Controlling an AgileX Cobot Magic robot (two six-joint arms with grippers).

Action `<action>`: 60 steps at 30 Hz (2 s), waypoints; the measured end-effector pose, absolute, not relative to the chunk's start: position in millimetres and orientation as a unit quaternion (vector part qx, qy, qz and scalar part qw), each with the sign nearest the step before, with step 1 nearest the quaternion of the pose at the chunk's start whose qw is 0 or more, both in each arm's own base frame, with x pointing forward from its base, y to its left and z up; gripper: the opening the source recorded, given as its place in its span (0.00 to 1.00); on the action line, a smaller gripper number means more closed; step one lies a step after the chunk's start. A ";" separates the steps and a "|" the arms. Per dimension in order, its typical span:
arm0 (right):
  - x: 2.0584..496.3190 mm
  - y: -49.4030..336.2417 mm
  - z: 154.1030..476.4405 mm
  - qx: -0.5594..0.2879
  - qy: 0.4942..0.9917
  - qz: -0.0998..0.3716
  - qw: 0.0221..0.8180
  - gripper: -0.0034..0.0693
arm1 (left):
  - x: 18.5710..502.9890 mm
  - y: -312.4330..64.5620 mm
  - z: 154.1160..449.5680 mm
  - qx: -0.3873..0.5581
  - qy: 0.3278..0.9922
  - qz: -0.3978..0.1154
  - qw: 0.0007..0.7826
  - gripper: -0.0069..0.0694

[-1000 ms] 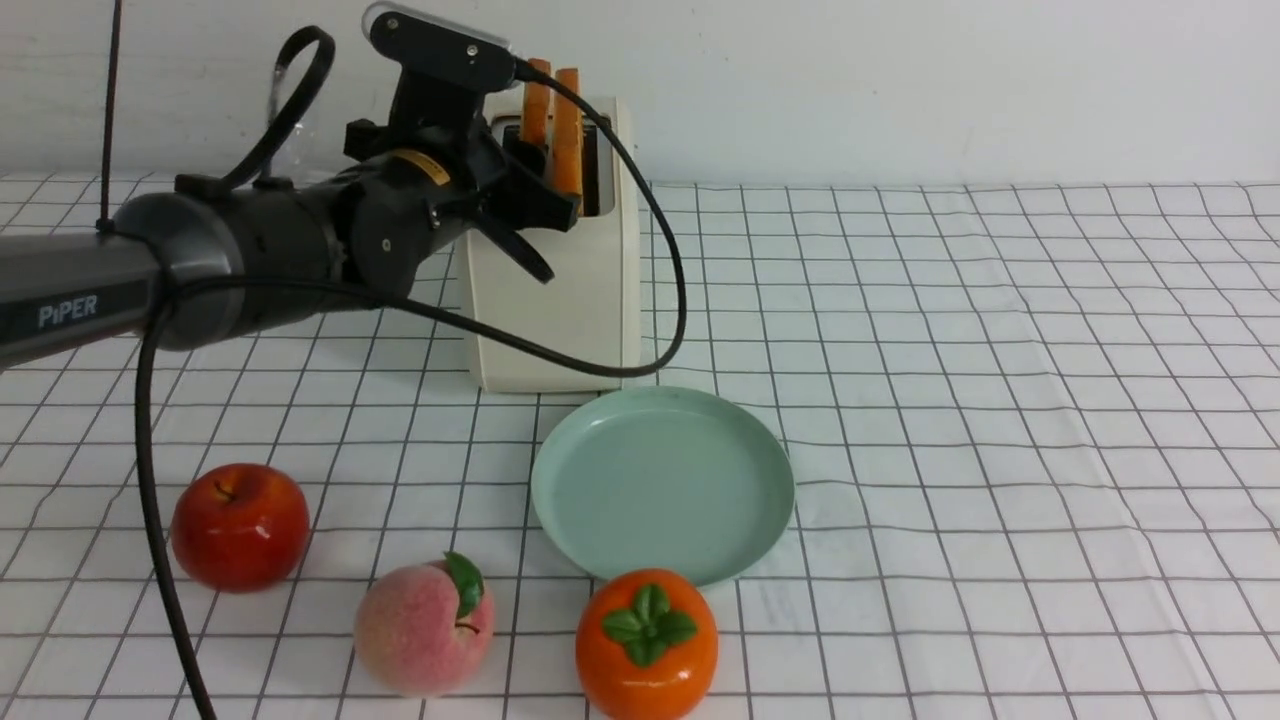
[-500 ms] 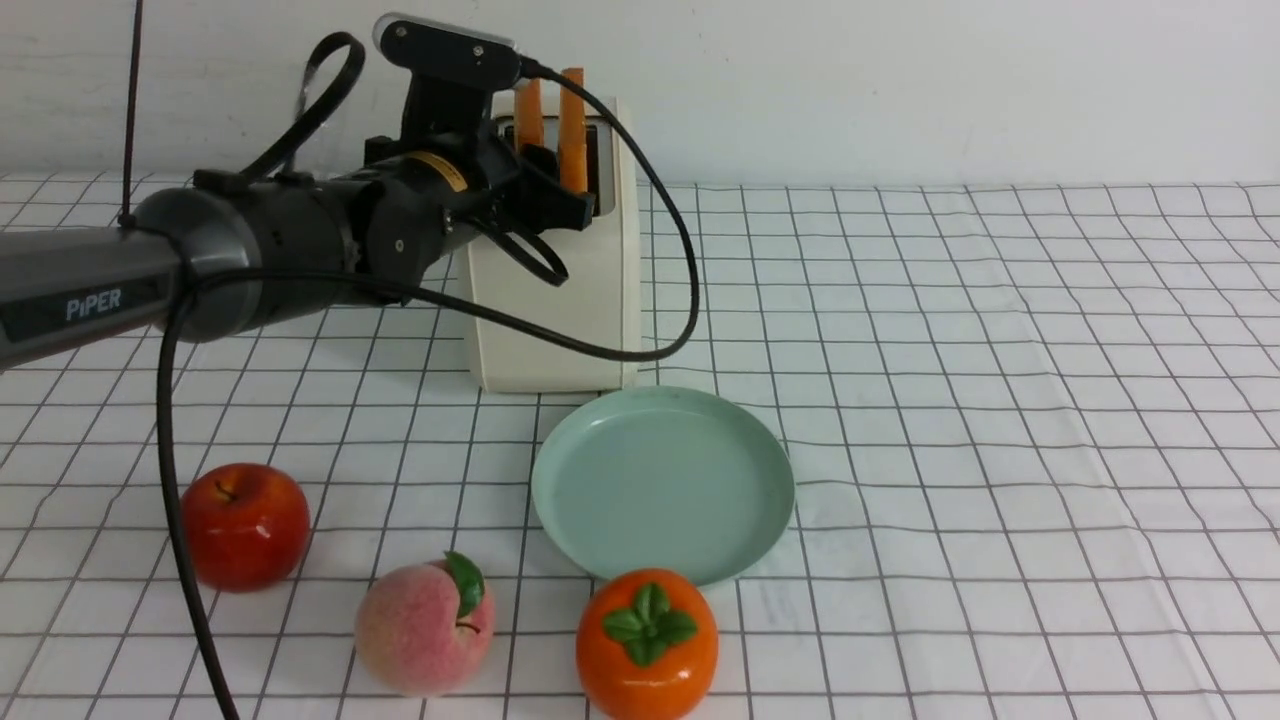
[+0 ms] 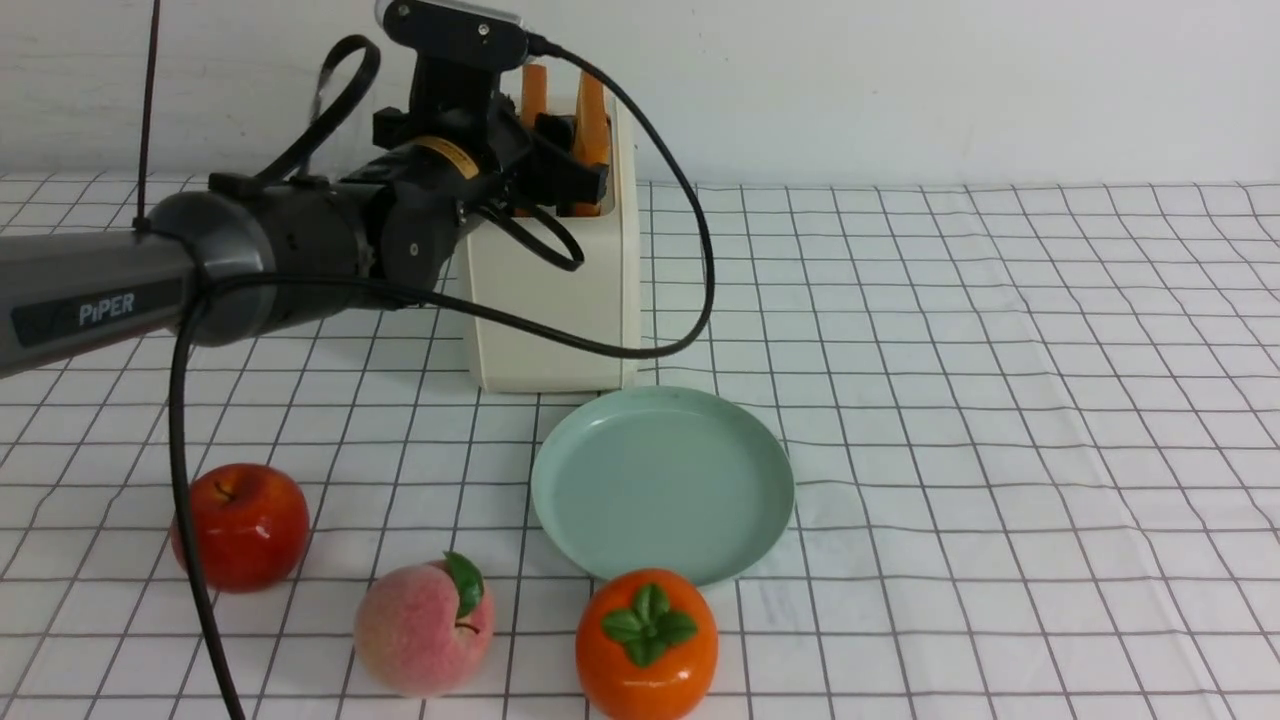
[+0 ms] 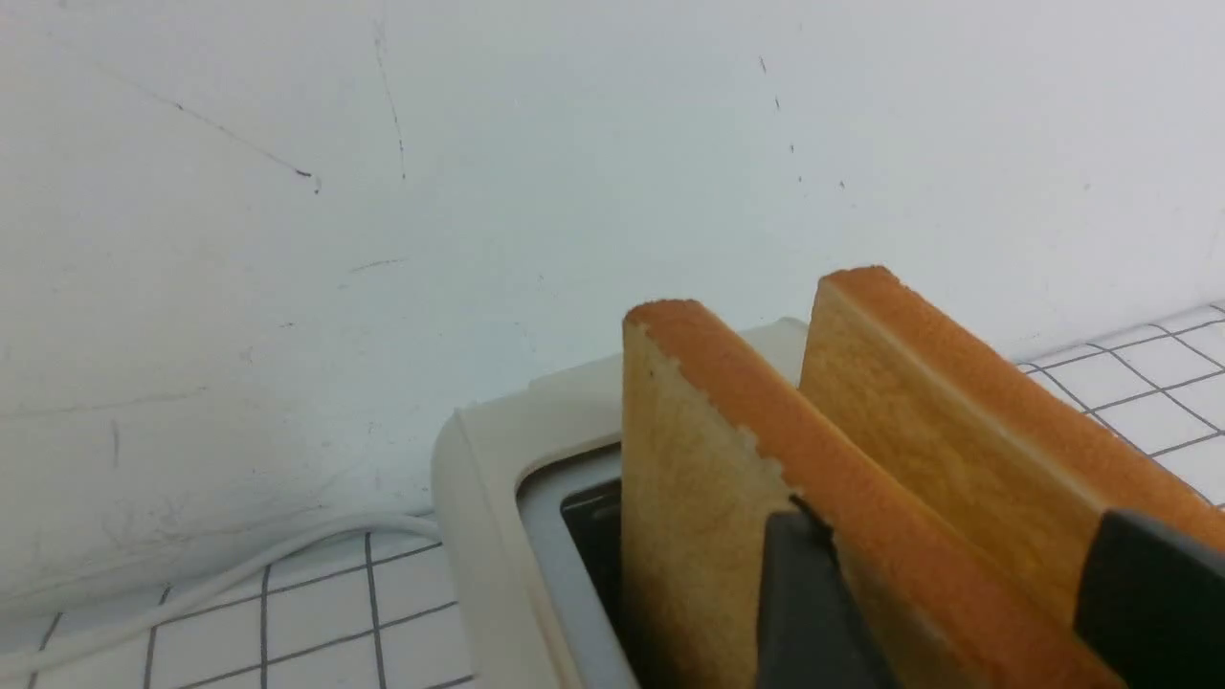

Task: Take toasted bread from bread machine on white checkered table place on plate.
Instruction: 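Reach for a toast slice standing in the toaster with the left gripper, then place the slice of bread on the plate with the left gripper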

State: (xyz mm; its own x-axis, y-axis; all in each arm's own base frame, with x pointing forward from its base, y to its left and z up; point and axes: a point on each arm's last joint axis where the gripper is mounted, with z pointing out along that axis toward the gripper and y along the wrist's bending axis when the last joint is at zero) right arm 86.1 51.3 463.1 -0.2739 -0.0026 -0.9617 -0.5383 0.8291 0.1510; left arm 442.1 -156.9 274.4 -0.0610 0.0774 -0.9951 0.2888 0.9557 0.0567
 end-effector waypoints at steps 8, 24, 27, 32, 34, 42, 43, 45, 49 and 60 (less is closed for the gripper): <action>85.6 51.7 462.3 -0.180 0.766 0.234 0.572 0.12 | 451.5 -159.9 255.3 0.125 0.734 -0.077 0.663 0.50; 85.6 51.7 462.3 -0.180 0.766 0.234 0.572 0.14 | 456.7 -156.5 261.6 0.079 0.735 -0.091 0.667 0.22; 85.6 51.7 462.3 -0.180 0.766 0.234 0.572 0.14 | 450.9 -154.6 279.9 0.093 0.724 -0.080 0.679 0.22; 86.1 51.3 463.2 -0.178 0.763 0.231 0.577 0.10 | 424.5 -145.8 347.3 0.096 0.674 -0.054 0.730 0.22; 86.1 51.2 463.6 -0.180 0.762 0.230 0.579 0.08 | 415.1 -142.4 366.4 0.110 0.654 -0.059 0.746 0.22; 82.1 52.7 469.6 -0.192 0.753 0.234 0.585 0.03 | 330.7 -122.0 458.0 0.173 0.655 -0.070 0.733 0.22; 80.9 53.5 469.9 -0.195 0.753 0.238 0.581 0.03 | 321.1 -119.9 463.8 0.180 0.660 -0.074 0.725 0.22; 76.9 55.5 470.1 -0.207 0.758 0.246 0.568 0.03 | 297.4 -116.5 469.7 0.210 0.694 -0.090 0.683 0.22; 70.6 58.3 466.7 -0.223 0.773 0.259 0.535 0.04 | 266.1 -112.9 467.7 0.234 0.749 -0.123 0.608 0.22; 39.2 56.2 456.7 -0.233 0.802 0.247 0.491 0.04 | 228.0 -189.4 345.4 0.404 0.771 -0.077 0.487 0.22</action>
